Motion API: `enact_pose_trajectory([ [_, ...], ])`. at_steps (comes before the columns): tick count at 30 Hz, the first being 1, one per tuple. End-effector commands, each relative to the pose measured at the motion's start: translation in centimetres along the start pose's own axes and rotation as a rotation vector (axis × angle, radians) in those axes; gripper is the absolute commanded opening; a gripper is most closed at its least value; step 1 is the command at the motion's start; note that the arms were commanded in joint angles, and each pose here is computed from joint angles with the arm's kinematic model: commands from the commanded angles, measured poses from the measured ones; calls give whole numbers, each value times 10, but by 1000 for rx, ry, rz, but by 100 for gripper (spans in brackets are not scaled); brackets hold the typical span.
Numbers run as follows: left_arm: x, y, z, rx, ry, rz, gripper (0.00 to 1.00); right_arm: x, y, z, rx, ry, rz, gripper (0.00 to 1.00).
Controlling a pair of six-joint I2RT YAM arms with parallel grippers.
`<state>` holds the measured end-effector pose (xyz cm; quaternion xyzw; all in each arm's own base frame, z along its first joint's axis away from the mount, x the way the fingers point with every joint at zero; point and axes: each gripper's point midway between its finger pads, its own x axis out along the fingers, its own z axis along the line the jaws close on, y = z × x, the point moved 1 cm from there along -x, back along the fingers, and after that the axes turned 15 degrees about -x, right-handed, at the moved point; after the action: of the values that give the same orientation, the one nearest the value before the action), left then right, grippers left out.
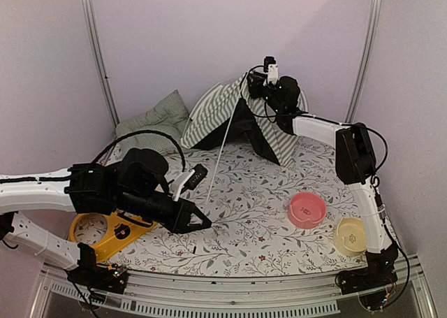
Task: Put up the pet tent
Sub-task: Pick up the tent fabric from the tent.
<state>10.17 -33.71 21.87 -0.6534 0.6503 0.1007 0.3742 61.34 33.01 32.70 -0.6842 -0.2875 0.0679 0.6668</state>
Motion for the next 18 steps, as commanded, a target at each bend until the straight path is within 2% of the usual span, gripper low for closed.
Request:
enact_pose_trajectory([
  [1, -2, -7, -7, 15, 4, -20, 0, 8, 16, -6, -47, 34, 39, 34],
  [4, -1, -7, -7, 18, 3, -16, 0, 8, 16, -7, -59, 43, 39, 27],
  [10, 3, -6, -7, 18, 1, -4, 0, 7, 1, -7, -88, 56, 4, 26],
  [12, 3, -6, -7, 20, -1, -2, 0, 8, -5, -6, -101, 56, -11, 21],
  [14, 4, -5, -6, 19, -2, 1, 0, 8, -10, -5, -117, 61, -21, 20],
  [18, 6, -3, -5, 17, -6, 12, 0, 7, -21, -1, -163, 60, -39, 6],
])
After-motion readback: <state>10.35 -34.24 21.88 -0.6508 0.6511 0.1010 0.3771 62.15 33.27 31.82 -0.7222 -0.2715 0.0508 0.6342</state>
